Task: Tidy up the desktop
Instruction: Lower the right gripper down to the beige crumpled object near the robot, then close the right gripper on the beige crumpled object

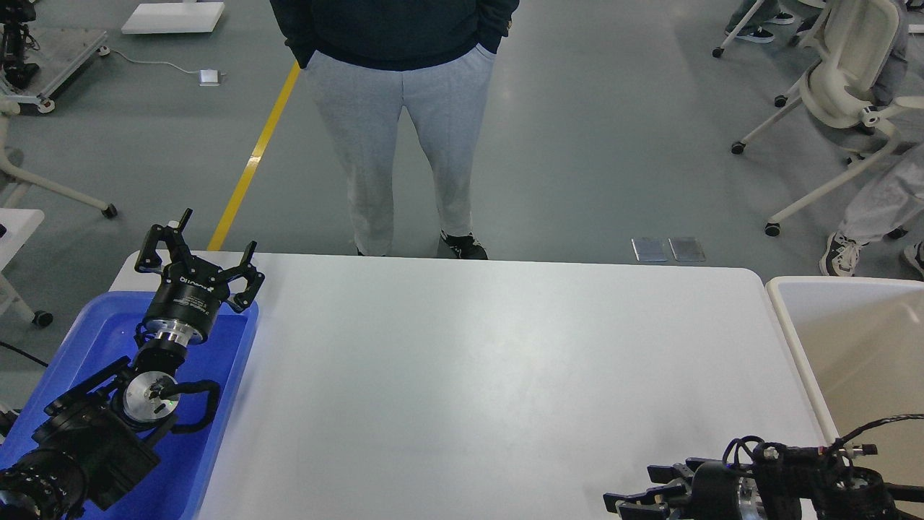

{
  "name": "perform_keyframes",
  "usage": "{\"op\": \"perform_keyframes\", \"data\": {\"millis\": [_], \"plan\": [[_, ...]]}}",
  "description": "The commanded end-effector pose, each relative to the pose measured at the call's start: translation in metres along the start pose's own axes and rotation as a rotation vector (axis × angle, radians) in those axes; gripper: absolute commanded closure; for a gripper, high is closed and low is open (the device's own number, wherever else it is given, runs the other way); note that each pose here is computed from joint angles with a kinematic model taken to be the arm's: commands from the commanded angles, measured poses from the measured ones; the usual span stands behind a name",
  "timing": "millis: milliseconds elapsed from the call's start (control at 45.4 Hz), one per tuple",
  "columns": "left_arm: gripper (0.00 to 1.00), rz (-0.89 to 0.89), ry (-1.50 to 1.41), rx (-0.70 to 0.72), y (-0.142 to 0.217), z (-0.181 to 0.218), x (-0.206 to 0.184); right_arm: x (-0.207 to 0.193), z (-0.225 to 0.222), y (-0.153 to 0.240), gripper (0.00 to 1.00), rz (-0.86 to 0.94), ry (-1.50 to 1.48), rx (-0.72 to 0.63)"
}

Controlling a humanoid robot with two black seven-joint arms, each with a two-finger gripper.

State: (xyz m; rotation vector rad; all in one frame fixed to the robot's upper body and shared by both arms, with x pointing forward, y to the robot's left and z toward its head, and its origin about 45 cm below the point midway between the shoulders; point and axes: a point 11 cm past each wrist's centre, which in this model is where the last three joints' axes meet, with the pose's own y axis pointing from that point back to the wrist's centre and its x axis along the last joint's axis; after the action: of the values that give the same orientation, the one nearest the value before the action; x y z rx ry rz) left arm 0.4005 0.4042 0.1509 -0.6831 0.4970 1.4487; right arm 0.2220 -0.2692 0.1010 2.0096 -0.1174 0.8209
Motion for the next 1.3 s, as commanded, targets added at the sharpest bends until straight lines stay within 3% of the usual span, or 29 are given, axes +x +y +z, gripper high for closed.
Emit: {"op": "perform_keyframes", "data": {"millis": [0,661,904,1014,1058,1168,1279], "plan": [[0.0,-0.001,0.001,0.0,0.0,0.0,0.0,0.0,0.007,-0.001,0.02,0.036,0.043,-0.007],[0.0,-0.001,0.001,0.0,0.0,0.0,0.0,-0.059,0.024,0.007,0.01,0.018,0.144,-0.004],[0.0,0.0,0.0,0.0,0.0,0.0,0.0,-0.057,0.024,-0.001,0.04,0.083,0.157,-0.001],[0.0,-0.001,0.001,0.0,0.0,0.0,0.0,-0.057,0.026,-0.003,0.28,0.096,0.15,-0.008],[0.0,-0.001,0.001,0.0,0.0,0.0,0.0,-0.058,0.026,-0.003,0.53,0.089,0.137,-0.011],[0.0,0.0,0.0,0.0,0.0,0.0,0.0,-0.067,0.025,-0.002,0.98,0.061,0.134,-0.006],[0.0,0.0,0.0,0.0,0.0,0.0,0.0,-0.074,0.024,0.0,1.0,0.038,0.134,0.013]]}}
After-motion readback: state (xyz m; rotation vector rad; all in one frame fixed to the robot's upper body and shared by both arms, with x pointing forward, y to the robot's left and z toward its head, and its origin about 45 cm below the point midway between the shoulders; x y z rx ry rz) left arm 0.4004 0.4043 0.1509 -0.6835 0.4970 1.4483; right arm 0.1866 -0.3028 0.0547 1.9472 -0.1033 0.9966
